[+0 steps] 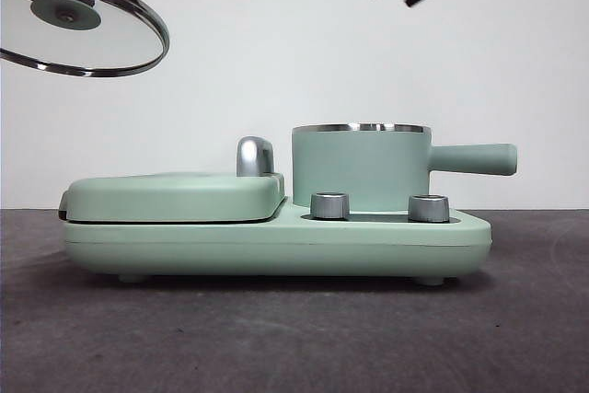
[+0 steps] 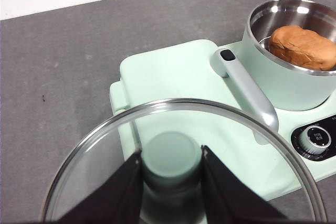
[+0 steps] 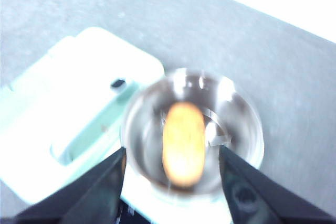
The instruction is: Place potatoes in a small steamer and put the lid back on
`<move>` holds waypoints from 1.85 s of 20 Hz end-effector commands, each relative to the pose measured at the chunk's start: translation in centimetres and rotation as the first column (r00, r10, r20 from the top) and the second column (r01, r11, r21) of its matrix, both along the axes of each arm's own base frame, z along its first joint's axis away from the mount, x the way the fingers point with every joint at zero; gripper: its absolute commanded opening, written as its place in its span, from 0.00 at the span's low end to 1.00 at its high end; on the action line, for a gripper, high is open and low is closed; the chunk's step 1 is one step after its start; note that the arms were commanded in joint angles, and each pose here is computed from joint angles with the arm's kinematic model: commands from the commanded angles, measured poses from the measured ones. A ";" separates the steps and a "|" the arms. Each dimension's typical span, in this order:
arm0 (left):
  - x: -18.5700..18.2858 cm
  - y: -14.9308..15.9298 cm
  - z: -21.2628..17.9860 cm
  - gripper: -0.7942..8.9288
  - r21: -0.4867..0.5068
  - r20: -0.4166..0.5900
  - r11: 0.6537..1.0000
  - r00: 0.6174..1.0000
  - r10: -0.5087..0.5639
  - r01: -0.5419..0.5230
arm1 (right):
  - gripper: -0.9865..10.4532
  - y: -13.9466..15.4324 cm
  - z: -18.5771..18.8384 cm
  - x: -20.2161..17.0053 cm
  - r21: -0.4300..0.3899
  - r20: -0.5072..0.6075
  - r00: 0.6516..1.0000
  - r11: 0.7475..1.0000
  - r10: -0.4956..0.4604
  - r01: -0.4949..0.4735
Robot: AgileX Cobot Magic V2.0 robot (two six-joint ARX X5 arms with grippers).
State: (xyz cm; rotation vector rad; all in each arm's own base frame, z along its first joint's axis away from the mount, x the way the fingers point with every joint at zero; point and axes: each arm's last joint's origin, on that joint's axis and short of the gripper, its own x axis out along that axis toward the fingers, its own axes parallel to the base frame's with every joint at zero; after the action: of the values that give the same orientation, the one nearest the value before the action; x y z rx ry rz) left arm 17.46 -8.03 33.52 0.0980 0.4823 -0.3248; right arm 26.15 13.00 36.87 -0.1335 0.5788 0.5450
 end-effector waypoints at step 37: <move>14.4 -16.3 -2.5 0.09 0.023 0.252 0.912 0.880 -0.402 0.409 | 0.32 -9.1 -7.9 -10.4 -0.037 -0.006 0.961 0.961 -0.276 0.275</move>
State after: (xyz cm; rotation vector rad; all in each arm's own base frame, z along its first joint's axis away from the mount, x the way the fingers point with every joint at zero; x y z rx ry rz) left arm 31.80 -23.69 30.10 0.2024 0.2574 -0.7060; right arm 15.64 3.83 28.84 -0.0728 0.6120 0.2561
